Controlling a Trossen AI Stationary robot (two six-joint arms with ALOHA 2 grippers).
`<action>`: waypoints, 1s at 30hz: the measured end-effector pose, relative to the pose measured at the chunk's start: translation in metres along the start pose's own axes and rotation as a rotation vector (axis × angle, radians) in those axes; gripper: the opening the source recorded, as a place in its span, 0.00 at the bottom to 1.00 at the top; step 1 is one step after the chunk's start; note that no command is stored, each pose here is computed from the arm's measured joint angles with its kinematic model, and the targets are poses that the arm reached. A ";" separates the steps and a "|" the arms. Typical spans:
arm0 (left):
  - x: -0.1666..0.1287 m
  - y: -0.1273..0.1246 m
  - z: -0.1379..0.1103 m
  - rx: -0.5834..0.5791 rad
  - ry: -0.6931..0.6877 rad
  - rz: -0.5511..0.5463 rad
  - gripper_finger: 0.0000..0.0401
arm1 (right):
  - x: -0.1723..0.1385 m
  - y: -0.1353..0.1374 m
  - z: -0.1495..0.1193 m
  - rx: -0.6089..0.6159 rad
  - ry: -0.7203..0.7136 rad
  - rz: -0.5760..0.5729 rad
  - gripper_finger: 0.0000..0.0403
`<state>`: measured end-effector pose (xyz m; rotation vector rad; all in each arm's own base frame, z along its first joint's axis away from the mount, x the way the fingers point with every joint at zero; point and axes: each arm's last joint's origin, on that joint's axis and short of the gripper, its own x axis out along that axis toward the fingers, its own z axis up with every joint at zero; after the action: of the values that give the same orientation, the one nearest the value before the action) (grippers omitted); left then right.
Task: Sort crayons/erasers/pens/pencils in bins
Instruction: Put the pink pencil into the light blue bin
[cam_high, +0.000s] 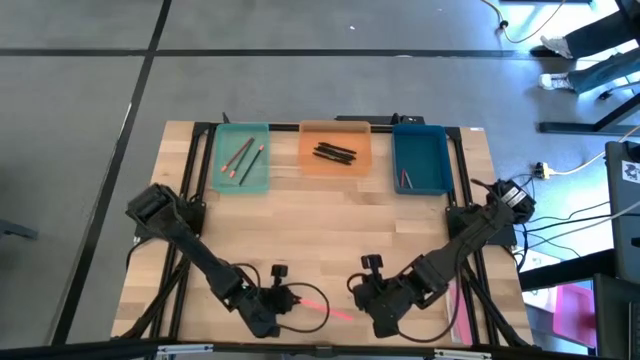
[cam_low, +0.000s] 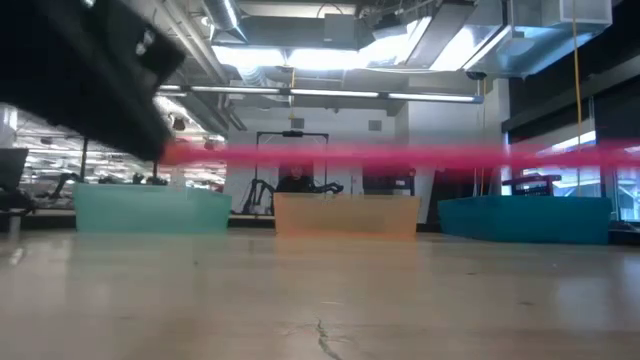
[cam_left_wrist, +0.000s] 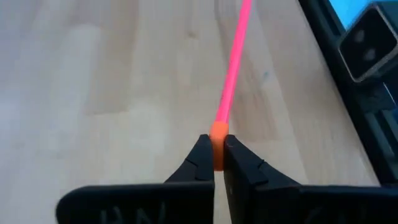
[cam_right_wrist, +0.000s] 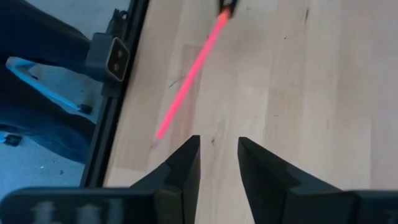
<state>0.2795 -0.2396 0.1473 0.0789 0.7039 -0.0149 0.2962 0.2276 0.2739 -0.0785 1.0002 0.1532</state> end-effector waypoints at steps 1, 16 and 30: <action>-0.005 0.002 0.003 0.003 -0.001 0.014 0.00 | -0.001 0.002 -0.001 -0.005 -0.002 -0.001 0.28; -0.093 0.081 0.039 -0.169 -0.029 0.368 0.00 | -0.006 0.015 -0.007 -0.049 -0.054 -0.084 0.28; -0.140 0.192 0.030 -0.542 0.106 0.859 0.00 | -0.007 0.009 -0.004 -0.078 -0.153 -0.291 0.28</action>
<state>0.2001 -0.0519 0.2731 -0.1437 0.7136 1.0046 0.2876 0.2352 0.2776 -0.2784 0.8203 -0.0681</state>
